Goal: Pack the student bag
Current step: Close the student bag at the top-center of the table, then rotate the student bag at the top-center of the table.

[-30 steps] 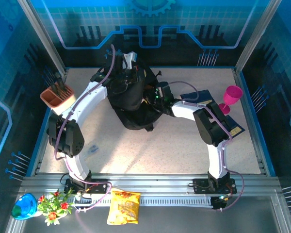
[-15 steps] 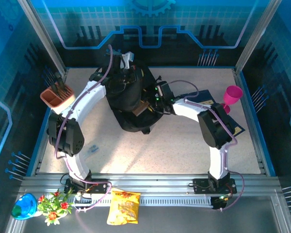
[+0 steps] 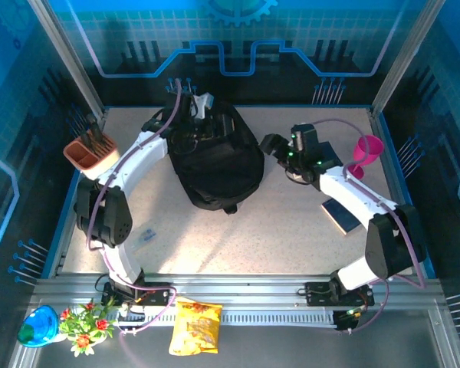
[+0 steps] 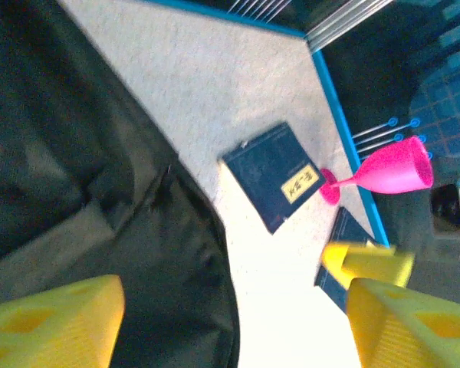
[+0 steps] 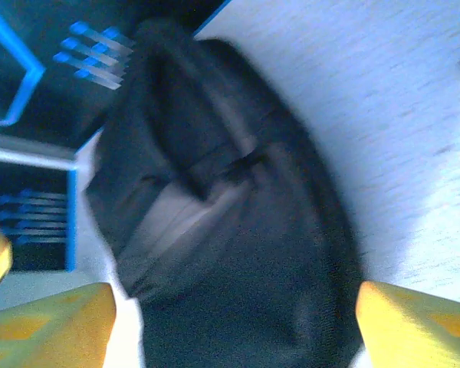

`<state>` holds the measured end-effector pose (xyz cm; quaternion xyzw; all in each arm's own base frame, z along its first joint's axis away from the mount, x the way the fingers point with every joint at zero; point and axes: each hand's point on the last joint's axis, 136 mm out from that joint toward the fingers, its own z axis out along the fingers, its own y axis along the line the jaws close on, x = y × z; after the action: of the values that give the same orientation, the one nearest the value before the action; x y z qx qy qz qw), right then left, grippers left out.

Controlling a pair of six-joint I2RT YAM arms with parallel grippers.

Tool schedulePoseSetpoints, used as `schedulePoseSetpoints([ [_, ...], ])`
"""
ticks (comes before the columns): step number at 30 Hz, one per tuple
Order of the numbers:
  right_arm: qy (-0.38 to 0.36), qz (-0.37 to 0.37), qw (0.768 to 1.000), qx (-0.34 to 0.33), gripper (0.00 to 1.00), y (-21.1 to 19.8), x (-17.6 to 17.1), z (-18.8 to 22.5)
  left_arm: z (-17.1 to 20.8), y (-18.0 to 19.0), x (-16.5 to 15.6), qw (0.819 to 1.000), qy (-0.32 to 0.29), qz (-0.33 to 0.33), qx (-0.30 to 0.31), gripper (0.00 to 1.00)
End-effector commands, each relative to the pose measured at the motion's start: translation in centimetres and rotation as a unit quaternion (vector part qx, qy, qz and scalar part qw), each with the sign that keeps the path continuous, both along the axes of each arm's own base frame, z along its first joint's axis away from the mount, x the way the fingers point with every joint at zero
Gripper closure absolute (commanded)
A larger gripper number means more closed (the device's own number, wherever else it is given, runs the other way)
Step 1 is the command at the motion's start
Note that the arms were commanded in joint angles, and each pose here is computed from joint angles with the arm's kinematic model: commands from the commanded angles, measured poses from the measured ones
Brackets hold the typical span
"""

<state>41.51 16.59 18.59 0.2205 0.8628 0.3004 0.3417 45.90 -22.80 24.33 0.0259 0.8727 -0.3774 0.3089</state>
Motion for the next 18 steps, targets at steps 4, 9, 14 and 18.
schedulePoseSetpoints([
  [4,0.061,-0.030,0.994,-0.087,0.15,-6.3,1.6,-3.9,-4.7,1.9,-1.4,0.997,0.056,0.036,0.027,0.18],
  [9,0.091,-0.010,0.990,-0.103,0.16,-6.7,5.3,-6.3,-11.2,3.4,-1.0,0.984,0.140,0.092,0.063,0.22],
  [14,0.120,-0.012,0.985,-0.122,0.18,-6.8,8.4,-8.9,-15.0,5.4,-0.9,0.970,0.171,0.137,0.101,0.24],
  [18,0.144,-0.010,0.981,-0.131,0.18,-6.7,10.0,-10.9,-17.3,8.6,-1.6,0.950,0.209,0.201,0.119,0.22],
])
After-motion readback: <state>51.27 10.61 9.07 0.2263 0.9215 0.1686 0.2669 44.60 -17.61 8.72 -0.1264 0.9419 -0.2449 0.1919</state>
